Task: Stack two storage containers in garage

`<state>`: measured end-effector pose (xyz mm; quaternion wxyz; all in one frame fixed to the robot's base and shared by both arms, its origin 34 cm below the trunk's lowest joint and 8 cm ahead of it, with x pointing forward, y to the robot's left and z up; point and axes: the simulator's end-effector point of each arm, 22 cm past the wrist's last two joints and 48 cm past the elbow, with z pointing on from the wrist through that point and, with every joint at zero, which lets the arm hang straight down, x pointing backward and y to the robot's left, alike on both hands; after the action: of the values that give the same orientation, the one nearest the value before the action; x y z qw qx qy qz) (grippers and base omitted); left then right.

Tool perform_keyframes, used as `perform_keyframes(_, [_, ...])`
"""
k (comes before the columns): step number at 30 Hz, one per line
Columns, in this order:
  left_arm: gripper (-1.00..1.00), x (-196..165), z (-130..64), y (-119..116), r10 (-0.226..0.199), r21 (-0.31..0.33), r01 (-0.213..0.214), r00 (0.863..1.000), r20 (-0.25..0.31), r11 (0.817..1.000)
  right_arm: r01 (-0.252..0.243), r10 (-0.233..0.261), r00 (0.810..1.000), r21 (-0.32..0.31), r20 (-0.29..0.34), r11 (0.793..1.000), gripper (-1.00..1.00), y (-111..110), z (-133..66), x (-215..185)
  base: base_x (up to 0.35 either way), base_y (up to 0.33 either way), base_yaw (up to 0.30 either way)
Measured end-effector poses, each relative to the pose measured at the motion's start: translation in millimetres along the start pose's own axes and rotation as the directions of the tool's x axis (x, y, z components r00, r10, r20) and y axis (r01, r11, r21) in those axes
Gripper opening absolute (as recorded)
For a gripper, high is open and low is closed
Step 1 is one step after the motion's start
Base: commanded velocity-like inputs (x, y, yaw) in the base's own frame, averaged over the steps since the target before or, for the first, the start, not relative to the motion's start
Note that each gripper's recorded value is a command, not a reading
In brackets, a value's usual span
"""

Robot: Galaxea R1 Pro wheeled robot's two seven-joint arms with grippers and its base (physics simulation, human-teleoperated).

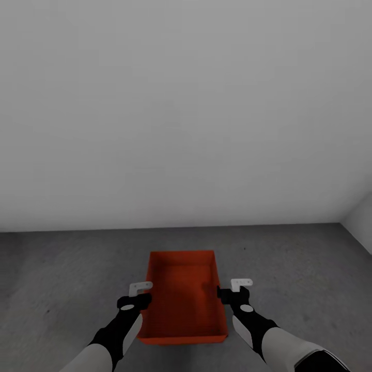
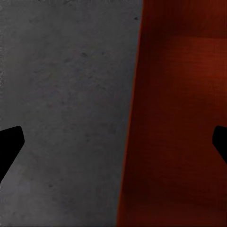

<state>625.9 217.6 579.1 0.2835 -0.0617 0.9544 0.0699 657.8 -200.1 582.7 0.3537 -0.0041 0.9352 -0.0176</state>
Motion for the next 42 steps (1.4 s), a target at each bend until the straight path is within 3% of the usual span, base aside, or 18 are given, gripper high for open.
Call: perform_keyframes(42, [1.00, -25, -49.3, 5, 0.004, 0.009, -0.004, 1.000, 0.000, 1.000, 0.000, 0.000, 1.000, 0.000, -0.001, 1.000, 1.00, -2, -45.8, -32, 0.000, 0.000, 0.000])
